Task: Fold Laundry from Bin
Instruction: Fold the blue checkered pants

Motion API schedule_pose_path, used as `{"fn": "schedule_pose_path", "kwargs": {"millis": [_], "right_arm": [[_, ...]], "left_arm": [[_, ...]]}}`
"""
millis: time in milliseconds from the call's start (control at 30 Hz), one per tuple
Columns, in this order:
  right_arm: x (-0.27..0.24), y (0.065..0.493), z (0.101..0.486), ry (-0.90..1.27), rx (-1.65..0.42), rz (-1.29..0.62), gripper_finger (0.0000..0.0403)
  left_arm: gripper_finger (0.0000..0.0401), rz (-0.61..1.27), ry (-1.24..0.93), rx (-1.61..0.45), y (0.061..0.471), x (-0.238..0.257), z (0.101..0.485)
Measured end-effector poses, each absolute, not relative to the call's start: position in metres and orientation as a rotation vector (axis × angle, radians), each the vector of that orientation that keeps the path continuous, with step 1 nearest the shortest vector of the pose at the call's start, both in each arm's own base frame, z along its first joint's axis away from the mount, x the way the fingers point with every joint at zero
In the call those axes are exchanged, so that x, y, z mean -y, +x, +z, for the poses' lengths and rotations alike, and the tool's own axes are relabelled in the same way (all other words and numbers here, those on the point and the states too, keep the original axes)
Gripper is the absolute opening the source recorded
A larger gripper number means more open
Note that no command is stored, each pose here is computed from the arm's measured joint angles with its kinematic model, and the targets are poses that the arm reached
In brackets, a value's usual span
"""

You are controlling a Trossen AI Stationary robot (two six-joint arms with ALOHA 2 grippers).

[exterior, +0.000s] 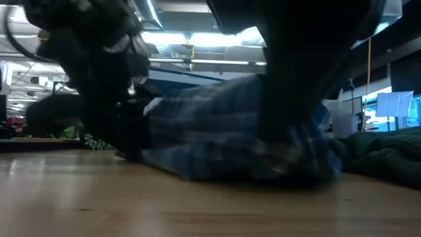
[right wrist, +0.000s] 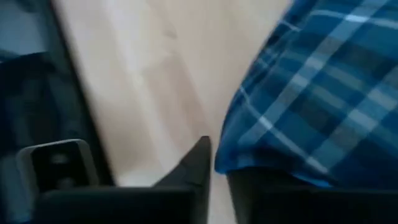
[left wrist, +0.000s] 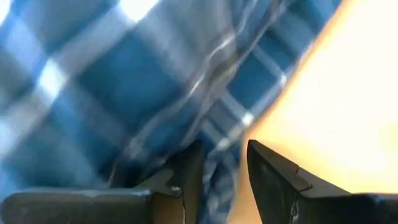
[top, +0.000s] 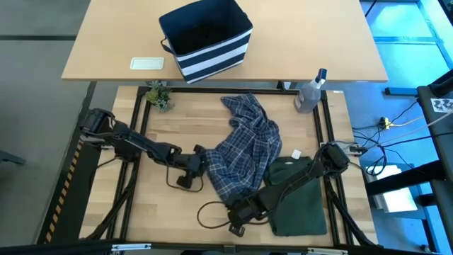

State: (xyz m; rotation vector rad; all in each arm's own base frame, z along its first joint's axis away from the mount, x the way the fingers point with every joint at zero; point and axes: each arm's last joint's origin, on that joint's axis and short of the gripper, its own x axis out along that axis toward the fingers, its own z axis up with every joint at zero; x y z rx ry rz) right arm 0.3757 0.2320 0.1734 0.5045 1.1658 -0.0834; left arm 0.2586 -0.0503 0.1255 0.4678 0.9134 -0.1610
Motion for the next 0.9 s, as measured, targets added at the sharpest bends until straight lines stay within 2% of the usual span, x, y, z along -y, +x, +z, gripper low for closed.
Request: {"fn": "schedule_pose_path", "kwargs": {"millis": [267,400,667,900], "right_arm": [[-0.237,0.382,0.186,0.474,-1.076,0.058,0.0180],[-0.236,0.380,0.191,0.441,-1.072,0.091,0.0219],[-0.229,0.372,0.221,0.360,-0.999,0.100,0.0229],[-0.199,0.347,0.257,0.124,-0.874,-0.264,0.0218]], "left_arm": [[0.0118,-0.220,0.433,-0.900,0.225,0.076,0.162],[0.0118,-0.224,0.386,-0.881,0.206,0.081,0.181],[0.0118,-0.203,0.389,-0.565,0.198,0.090,0.223],[0.0118,-0.202,0.415,-0.505,0.221,0.085,0.216]]}}
